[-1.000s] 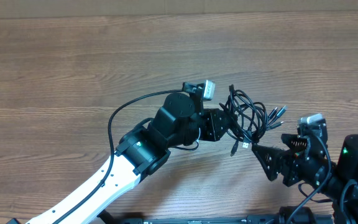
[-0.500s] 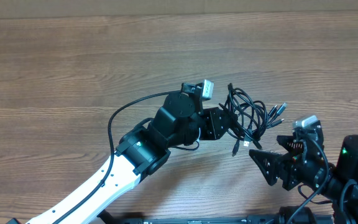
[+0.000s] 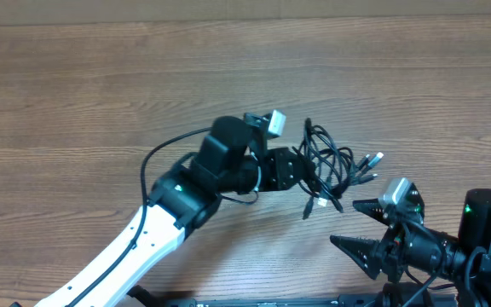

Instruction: Untangle cables

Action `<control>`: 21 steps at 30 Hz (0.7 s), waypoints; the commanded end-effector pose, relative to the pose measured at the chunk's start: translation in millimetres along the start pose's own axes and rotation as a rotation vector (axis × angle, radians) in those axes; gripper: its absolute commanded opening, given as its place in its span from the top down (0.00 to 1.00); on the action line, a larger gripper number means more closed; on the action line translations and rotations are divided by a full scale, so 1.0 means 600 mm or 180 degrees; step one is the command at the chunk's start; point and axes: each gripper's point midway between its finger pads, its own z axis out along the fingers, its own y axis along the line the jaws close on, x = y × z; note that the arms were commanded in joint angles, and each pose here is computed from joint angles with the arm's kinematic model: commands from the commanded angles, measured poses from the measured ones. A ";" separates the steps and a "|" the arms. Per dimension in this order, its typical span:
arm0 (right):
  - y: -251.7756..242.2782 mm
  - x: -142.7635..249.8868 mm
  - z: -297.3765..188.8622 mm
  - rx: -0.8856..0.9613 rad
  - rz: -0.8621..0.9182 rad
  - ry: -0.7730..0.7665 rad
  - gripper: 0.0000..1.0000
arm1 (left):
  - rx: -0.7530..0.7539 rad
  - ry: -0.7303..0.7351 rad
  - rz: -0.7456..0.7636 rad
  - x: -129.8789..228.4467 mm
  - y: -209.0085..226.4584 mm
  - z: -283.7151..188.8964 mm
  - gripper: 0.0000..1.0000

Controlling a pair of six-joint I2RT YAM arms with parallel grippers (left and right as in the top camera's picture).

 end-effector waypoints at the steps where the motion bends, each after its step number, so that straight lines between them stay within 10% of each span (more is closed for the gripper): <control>1: 0.023 -0.014 -0.003 -0.0240 -0.0405 -0.0158 0.29 | 0.0324 0.0332 0.0059 0.018 -0.025 -0.015 0.96; 21: 0.042 -0.027 -0.005 -0.0379 -0.1760 -0.0388 0.28 | 0.0541 0.0587 0.0106 0.043 -0.048 -0.017 0.96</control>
